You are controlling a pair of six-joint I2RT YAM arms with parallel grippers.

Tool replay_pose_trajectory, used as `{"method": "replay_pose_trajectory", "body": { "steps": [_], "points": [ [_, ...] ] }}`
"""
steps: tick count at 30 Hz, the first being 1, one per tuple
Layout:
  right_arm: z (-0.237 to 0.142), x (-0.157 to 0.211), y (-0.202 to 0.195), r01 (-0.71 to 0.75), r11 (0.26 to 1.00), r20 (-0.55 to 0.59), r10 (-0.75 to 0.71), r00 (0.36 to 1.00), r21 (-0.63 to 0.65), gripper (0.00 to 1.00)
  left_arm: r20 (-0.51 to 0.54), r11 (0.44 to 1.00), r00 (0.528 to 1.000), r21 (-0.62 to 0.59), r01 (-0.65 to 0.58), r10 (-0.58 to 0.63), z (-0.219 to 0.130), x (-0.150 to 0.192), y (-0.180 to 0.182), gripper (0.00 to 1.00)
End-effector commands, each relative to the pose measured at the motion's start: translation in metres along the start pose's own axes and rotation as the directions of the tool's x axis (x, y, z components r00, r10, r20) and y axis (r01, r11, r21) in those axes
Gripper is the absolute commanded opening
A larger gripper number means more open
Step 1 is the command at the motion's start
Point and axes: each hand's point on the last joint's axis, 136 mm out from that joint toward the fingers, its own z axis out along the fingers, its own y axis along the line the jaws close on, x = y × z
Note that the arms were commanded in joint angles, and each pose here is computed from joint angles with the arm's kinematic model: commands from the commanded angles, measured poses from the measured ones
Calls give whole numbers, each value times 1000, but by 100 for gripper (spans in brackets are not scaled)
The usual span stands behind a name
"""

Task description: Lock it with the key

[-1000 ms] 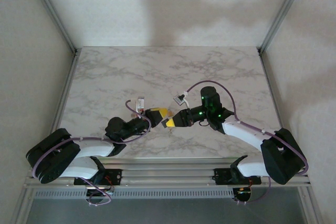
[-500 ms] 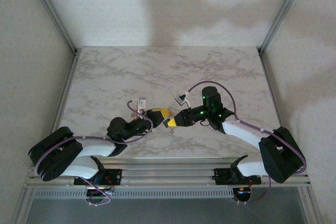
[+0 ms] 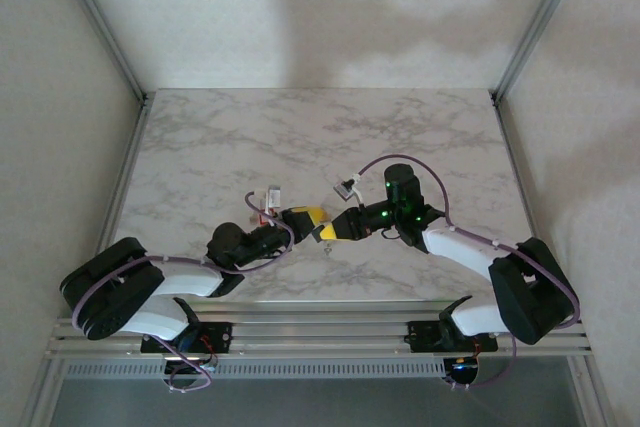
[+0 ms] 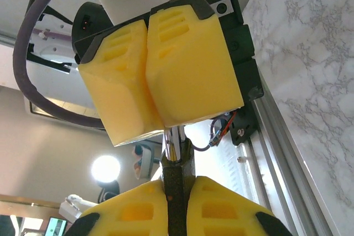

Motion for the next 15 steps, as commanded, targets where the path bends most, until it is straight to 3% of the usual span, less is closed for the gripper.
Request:
{"method": "replay_pose_trajectory", "body": {
  "steps": [1,10,15],
  "points": [
    [-25,-75,-15,70,982,282,-118,952,174,0,-353,966,935,248,69,24,-16,82,-53,0],
    [-25,-72,-20,65,979,266,-115,957,191,0,-228,992,974,127,23,7,-15,53,-31,0],
    [-24,-70,-21,64,979,257,-113,960,191,3,-132,997,990,43,58,-52,-13,31,-12,0]
  ]
}}
